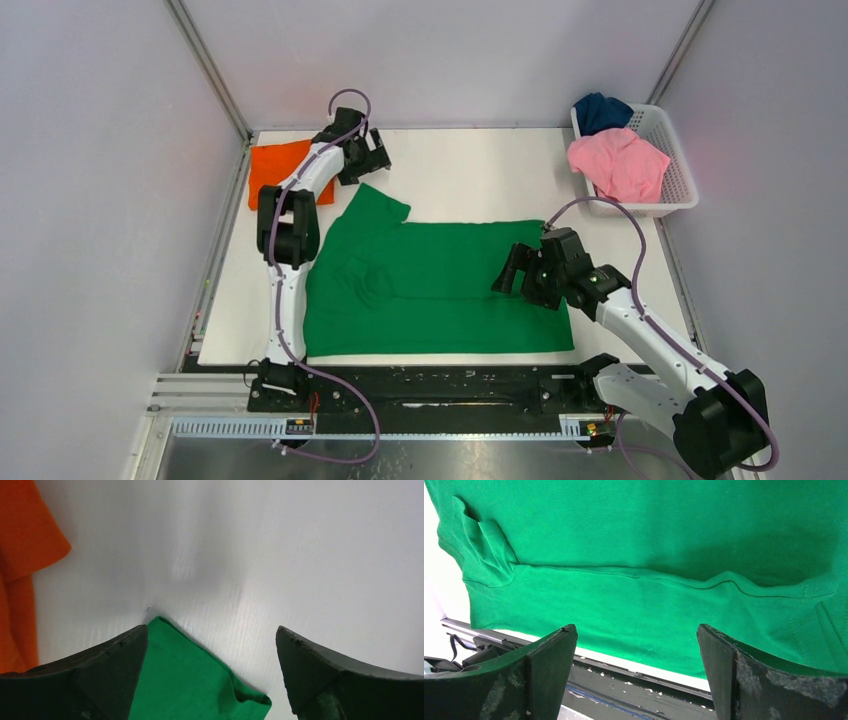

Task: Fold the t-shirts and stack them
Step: Grab the side of the flattened tshirt furthest away from the robot with both arms

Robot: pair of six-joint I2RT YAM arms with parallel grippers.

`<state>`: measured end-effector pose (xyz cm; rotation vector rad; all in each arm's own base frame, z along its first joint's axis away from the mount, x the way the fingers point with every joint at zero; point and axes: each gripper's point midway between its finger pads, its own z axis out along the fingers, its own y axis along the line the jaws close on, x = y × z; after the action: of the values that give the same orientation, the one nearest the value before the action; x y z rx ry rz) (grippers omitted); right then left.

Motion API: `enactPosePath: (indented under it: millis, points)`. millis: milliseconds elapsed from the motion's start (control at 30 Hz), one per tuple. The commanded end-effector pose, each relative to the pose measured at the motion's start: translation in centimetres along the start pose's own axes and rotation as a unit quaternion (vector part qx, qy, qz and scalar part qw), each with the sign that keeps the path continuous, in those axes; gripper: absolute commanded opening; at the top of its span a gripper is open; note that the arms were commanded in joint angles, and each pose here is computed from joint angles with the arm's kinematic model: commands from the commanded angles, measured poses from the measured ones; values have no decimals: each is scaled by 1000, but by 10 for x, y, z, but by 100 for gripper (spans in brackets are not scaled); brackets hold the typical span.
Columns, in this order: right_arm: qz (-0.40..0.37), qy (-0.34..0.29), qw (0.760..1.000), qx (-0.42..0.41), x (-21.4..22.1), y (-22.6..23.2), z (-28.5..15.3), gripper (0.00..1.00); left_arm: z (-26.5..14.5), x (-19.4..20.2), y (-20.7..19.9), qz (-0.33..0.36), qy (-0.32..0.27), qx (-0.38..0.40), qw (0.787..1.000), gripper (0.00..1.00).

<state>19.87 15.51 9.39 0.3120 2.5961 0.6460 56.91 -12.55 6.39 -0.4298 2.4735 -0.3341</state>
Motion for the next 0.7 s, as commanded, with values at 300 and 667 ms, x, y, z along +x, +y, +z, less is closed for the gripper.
enactPosePath:
  millis: [300, 667]
  points:
    - [-13, -41, 999, 6, -17, 1, -12, 98, 27, 35, 23, -93, 43, -49, 994, 97]
    - [-19, -28, 999, 16, -16, -1, -6, 98, 6, 47, 54, -55, 50, -158, 985, 80]
